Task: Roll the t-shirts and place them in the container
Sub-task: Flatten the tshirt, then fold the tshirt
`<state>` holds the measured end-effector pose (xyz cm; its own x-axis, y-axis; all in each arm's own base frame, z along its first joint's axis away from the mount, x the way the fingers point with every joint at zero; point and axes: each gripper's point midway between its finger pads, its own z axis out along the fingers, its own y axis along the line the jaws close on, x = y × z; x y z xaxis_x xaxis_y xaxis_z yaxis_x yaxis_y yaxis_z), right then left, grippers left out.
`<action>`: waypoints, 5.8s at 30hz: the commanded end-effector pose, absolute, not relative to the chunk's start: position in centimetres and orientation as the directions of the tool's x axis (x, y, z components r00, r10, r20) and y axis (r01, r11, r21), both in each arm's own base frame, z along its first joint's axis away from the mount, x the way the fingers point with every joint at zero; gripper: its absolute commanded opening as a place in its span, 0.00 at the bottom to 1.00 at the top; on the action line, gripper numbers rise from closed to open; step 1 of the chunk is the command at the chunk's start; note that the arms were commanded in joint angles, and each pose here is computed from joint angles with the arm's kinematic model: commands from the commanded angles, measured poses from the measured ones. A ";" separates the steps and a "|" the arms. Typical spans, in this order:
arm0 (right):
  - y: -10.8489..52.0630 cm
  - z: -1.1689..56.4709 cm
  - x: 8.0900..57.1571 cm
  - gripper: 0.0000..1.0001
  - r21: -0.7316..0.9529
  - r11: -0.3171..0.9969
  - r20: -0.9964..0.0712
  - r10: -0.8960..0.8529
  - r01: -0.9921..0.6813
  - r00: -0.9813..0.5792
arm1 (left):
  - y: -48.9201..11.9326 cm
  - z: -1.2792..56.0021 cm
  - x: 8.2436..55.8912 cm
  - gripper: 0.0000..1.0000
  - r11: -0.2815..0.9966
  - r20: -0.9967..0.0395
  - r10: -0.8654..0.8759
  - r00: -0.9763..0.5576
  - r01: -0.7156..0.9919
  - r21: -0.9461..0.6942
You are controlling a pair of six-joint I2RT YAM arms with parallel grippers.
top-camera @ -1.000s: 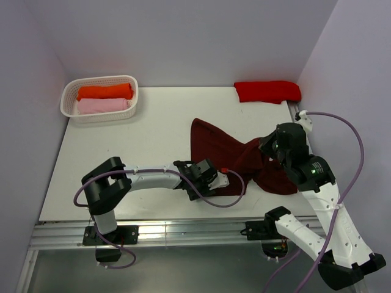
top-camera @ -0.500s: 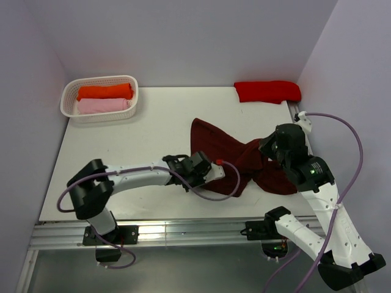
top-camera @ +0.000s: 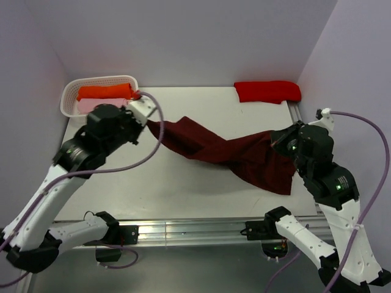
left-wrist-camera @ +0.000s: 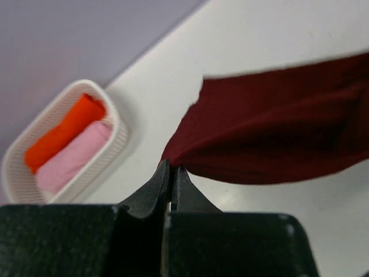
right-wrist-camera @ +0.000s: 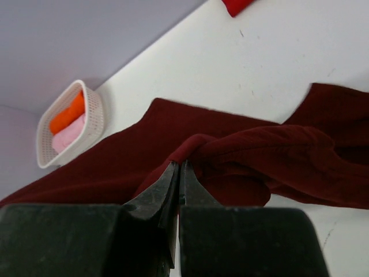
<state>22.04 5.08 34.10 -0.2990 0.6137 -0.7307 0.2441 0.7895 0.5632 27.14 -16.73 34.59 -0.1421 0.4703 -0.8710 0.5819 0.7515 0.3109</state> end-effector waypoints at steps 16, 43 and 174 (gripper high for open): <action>7.7 42.7 23.9 0.00 0.567 0.824 -0.793 0.550 0.015 -0.261 | -10.6 43.2 26.4 0.00 0.878 -0.923 0.381 -0.046 0.330 0.346; 8.8 51.7 52.8 0.00 0.542 0.826 -0.836 0.549 -0.156 0.001 | 0.1 44.3 59.8 0.00 0.962 -0.963 0.267 -0.041 0.064 0.265; 3.8 7.3 31.2 0.00 0.278 0.785 -0.470 0.614 0.554 -0.634 | 1.2 7.1 43.4 0.01 0.905 -0.532 0.399 -0.747 0.413 0.099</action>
